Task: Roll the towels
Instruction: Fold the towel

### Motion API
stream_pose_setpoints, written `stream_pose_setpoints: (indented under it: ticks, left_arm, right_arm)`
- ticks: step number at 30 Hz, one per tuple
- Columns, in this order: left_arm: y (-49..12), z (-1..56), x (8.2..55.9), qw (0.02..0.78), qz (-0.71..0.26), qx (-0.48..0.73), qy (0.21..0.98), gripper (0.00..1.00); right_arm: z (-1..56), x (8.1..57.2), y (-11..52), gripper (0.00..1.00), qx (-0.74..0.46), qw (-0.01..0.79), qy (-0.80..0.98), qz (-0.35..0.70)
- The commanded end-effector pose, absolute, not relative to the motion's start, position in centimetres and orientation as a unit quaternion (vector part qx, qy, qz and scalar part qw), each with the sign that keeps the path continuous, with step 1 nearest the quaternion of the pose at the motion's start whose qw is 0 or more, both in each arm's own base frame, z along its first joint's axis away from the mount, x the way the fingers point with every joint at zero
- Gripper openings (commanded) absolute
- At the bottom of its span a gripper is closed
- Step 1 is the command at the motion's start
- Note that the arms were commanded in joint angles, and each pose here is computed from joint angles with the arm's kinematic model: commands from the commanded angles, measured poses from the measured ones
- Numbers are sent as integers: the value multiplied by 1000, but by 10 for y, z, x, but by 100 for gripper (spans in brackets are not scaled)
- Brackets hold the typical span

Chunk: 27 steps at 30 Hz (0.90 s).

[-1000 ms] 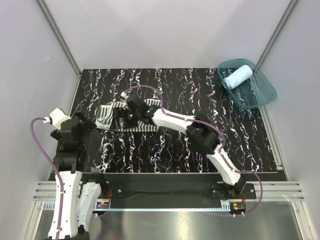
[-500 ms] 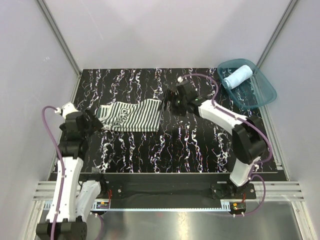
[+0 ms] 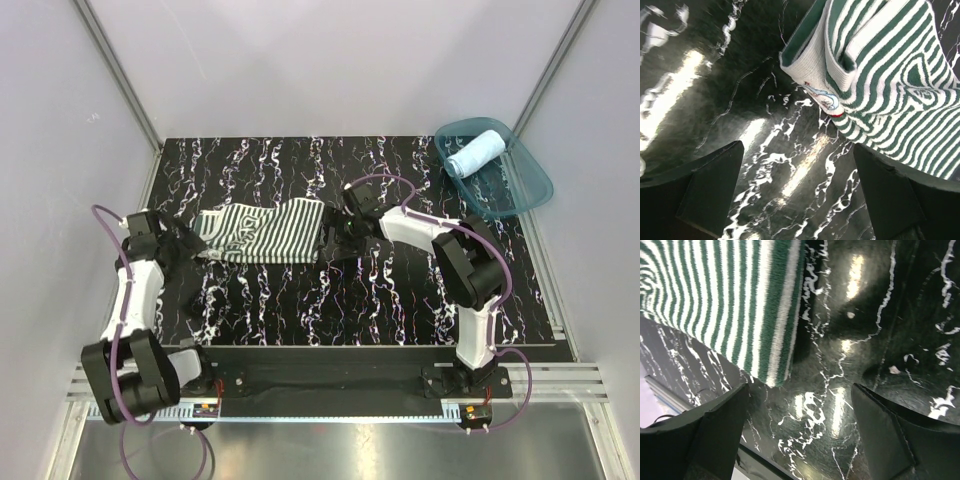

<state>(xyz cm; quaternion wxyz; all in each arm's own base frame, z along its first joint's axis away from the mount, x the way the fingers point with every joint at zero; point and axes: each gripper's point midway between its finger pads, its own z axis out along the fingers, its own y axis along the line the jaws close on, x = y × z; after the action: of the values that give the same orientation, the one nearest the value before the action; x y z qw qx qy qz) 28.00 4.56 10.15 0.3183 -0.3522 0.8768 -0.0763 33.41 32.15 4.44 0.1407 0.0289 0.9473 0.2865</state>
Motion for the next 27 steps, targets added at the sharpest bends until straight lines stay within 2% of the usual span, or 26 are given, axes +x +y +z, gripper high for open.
stream_pose_setpoints:
  ticks: [1, 10, 13, 16, 19, 20, 22, 23, 27]
  left_arm:
    - [38, 107, 308, 340, -140, -364, 856, 99]
    - [54, 77, 329, 323, -126, -429, 834, 99]
    - [58, 65, 337, 306, -121, -447, 832, 95]
    - [59, 51, 342, 288, -118, -454, 835, 86]
    - [58, 40, 345, 277, -123, -461, 834, 69]
    - [58, 38, 347, 275, -128, -463, 833, 60]
    - [57, 34, 351, 272, -133, -464, 833, 51]
    - [56, 35, 353, 272, -136, -463, 832, 47]
    - [55, 34, 350, 272, -135, -461, 834, 44]
  right_arm:
    - [55, 338, 337, 89, 18, 147, 936, 320]
    - [41, 329, 342, 85, 23, 125, 931, 342]
    - [37, 327, 343, 84, 25, 118, 930, 346]
    - [33, 324, 343, 84, 24, 114, 930, 349]
    - [28, 322, 344, 82, 24, 111, 930, 351]
    - [27, 322, 345, 80, 26, 109, 929, 353]
    - [24, 321, 349, 77, 25, 101, 926, 364]
    - [23, 322, 350, 71, 28, 99, 924, 367]
    - [17, 321, 356, 62, 30, 92, 921, 378]
